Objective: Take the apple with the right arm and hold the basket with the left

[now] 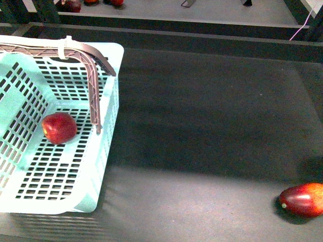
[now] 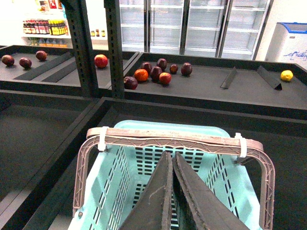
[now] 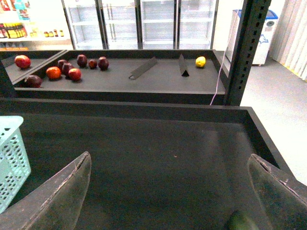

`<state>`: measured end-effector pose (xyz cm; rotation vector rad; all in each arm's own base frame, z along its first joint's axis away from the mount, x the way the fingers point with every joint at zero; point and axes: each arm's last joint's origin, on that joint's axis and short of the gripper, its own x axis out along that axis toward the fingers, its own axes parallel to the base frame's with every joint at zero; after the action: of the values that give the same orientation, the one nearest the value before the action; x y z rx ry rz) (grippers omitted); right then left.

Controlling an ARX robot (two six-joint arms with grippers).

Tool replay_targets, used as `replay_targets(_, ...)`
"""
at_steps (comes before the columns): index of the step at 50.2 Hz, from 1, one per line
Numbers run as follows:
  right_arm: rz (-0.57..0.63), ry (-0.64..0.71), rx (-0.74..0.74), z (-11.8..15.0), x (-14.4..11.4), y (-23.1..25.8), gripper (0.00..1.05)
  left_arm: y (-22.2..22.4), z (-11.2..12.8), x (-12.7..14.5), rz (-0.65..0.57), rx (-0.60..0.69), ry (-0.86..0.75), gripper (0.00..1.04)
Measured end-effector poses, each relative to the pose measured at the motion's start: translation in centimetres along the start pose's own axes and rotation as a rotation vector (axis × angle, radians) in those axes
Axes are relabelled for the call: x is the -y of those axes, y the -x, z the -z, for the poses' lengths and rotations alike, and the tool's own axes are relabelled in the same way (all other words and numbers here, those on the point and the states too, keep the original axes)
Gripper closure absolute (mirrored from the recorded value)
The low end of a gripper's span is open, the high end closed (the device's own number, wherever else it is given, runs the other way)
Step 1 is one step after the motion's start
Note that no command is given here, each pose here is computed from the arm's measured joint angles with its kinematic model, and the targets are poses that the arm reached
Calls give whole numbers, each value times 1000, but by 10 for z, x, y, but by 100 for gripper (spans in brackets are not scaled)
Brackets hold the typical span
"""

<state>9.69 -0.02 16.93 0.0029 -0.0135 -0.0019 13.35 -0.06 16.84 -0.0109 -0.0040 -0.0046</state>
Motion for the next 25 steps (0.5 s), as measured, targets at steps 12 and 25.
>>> replay_targets(12, 0, 0, 0, 0, 0, 0, 9, 10, -3, 0, 0, 8, 0, 101)
replay_targets(25, 0, 0, 0, 0, 0, 0, 9, 18, -3, 0, -1, 11, 0, 101)
